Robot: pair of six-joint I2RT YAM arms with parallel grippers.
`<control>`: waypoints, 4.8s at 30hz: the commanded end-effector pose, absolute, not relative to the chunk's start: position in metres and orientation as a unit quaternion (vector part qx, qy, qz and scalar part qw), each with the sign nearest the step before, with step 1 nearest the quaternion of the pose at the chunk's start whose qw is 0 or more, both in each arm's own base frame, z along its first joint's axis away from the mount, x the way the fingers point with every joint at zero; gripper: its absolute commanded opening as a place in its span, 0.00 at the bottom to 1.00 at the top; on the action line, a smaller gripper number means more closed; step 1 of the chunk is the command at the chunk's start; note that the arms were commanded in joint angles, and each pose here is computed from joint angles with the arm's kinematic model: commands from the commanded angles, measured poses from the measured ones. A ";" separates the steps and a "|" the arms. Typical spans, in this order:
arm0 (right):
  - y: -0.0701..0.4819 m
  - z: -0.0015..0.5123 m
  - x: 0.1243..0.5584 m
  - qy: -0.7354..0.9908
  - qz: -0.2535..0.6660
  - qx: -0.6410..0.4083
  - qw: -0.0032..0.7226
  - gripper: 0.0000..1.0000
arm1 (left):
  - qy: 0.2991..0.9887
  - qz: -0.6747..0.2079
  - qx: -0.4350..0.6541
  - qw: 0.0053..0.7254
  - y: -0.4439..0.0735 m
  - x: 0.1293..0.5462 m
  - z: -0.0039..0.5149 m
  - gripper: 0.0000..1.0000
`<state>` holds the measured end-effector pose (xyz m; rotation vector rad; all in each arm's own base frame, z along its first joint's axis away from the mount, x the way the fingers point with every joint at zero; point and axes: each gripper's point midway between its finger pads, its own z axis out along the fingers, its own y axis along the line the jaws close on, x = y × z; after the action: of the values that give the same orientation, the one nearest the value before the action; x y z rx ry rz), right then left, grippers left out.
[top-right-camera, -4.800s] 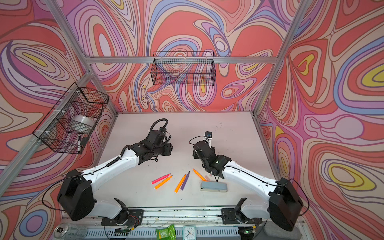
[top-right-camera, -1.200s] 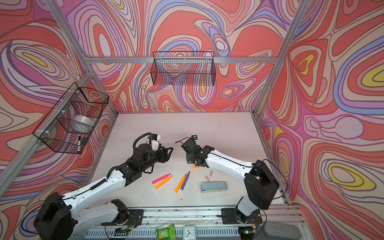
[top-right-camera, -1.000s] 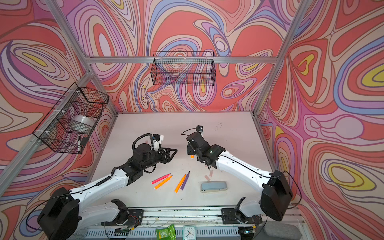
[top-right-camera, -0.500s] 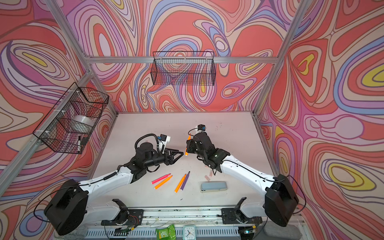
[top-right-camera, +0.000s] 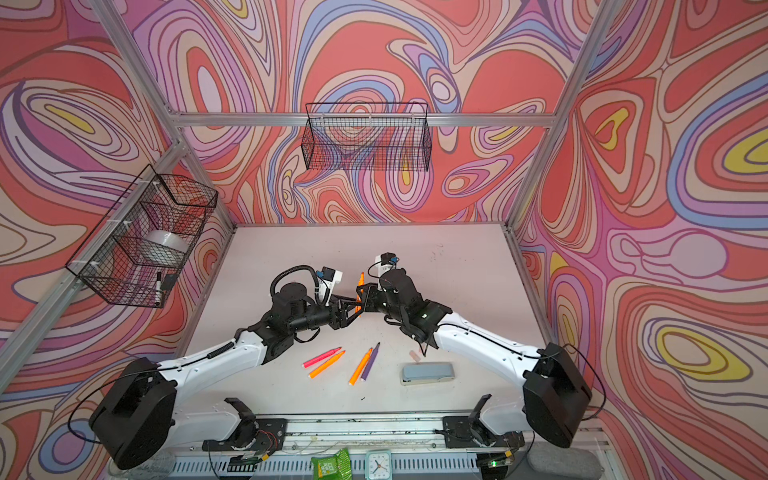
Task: Insert the pens into the pen caps
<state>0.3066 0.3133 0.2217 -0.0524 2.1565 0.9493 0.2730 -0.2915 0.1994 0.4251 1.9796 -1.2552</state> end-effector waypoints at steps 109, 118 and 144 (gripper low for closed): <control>0.209 0.016 0.331 0.988 0.032 -0.030 0.151 0.58 | 0.820 -0.226 0.056 0.523 -0.191 0.314 0.206 0.00; 0.225 0.019 0.331 0.986 0.016 -0.051 0.161 0.58 | 0.820 -0.228 0.057 0.522 -0.192 0.313 0.206 0.00; 0.210 0.017 0.308 0.987 -0.020 -0.048 0.154 0.40 | 0.816 -0.236 0.059 0.524 -0.193 0.311 0.209 0.00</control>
<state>0.3194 0.2211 0.0194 -0.1365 2.8092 0.0063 0.3117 -0.1915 0.1988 0.1301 1.9766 -0.5514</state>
